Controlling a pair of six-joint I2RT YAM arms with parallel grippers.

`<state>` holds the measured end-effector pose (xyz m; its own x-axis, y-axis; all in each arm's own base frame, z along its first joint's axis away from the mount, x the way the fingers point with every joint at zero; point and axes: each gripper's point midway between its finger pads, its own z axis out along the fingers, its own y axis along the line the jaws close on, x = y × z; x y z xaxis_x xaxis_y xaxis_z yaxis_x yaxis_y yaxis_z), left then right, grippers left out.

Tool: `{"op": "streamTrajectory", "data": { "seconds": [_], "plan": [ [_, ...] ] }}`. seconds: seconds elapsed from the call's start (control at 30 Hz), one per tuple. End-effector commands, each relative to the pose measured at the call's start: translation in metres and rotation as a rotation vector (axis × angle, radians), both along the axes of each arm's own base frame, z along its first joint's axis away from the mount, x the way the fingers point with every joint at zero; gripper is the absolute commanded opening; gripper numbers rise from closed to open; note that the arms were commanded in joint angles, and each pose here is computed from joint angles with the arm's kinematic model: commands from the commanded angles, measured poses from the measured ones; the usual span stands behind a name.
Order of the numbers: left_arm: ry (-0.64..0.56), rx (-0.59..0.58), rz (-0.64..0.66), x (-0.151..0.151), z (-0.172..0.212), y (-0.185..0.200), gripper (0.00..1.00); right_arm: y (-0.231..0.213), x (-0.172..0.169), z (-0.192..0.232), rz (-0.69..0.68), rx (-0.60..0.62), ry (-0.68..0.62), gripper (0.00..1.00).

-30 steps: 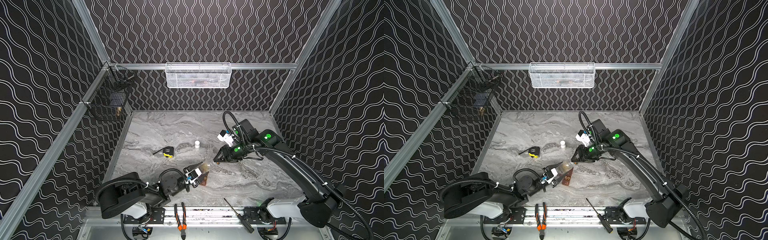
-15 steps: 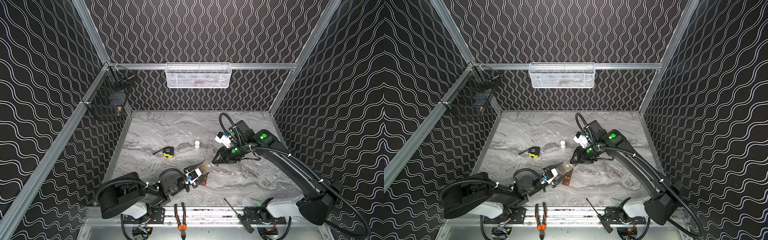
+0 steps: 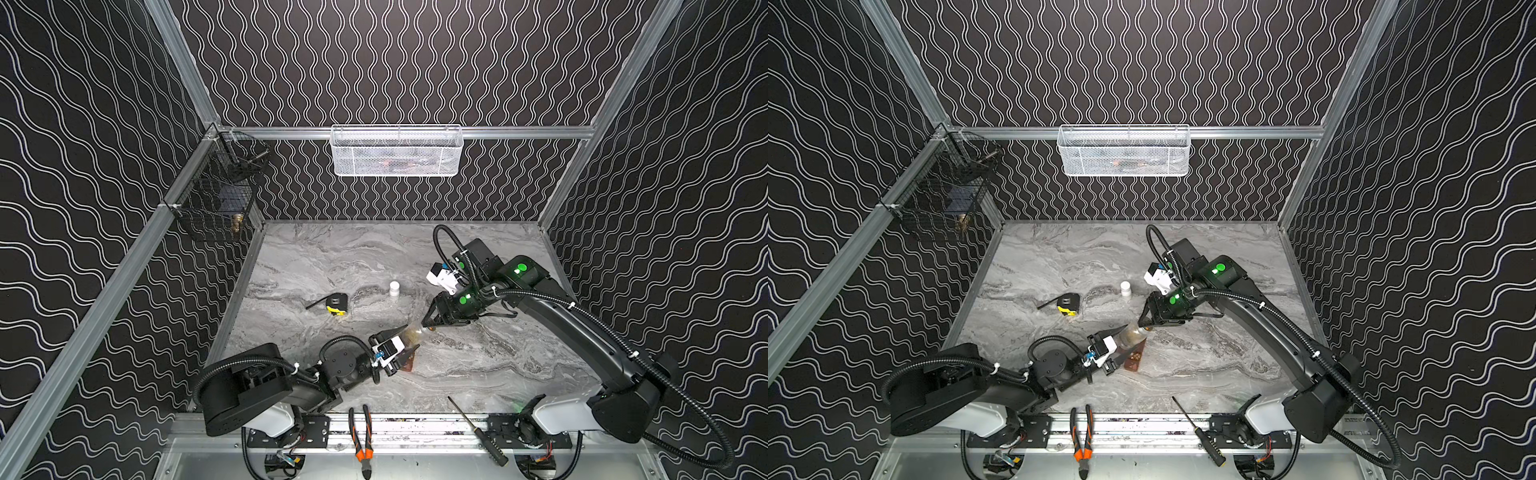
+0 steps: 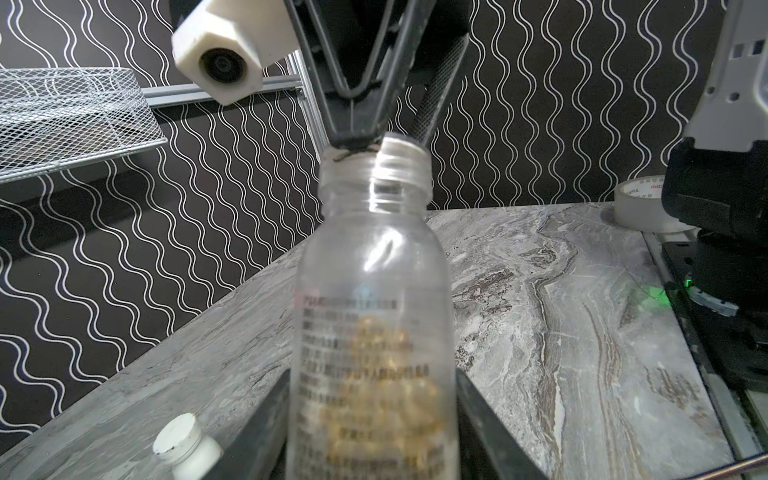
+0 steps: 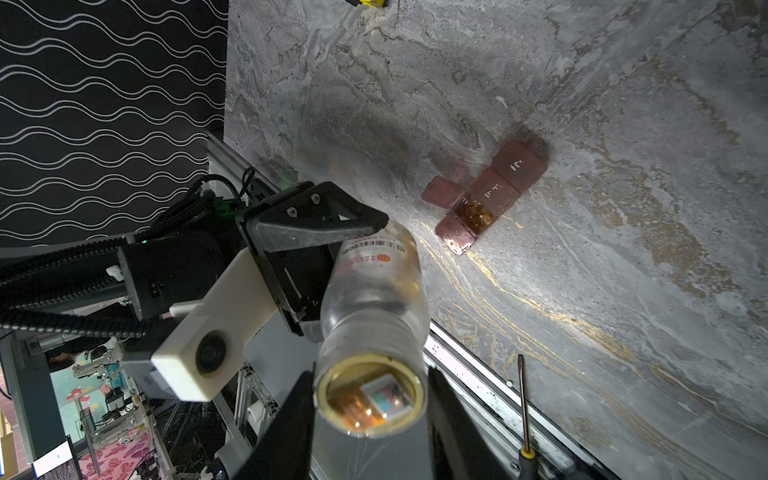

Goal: Sort the pills into containers
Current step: 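Lower the gold cap with the right gripper onto the bottle mouth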

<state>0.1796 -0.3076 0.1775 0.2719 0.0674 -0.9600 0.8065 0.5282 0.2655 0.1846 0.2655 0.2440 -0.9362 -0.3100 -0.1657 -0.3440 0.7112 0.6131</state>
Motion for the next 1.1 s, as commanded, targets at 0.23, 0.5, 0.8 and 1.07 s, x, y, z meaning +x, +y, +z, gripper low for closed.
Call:
{"op": "streamTrajectory", "data": {
  "seconds": [0.23, 0.5, 0.8, 1.07],
  "plan": [
    [-0.061, -0.041, -0.043, -0.007, 0.019, -0.005, 0.00, 0.001, -0.001, -0.004, 0.045, -0.044, -0.023, 0.35],
    [-0.102, -0.054, 0.053, 0.002, 0.029, -0.001, 0.00, 0.006, 0.001, -0.005, -0.054, -0.032, 0.025, 0.35],
    [-0.174, -0.029, 0.105, 0.006, 0.037, -0.004, 0.00, 0.009, -0.002, -0.016, -0.182, -0.019, 0.153, 0.34],
    [-0.172, -0.025, 0.109, 0.006, 0.036, -0.003, 0.00, 0.002, 0.000, -0.018, -0.209, -0.061, 0.146, 0.42]
  ]
}}
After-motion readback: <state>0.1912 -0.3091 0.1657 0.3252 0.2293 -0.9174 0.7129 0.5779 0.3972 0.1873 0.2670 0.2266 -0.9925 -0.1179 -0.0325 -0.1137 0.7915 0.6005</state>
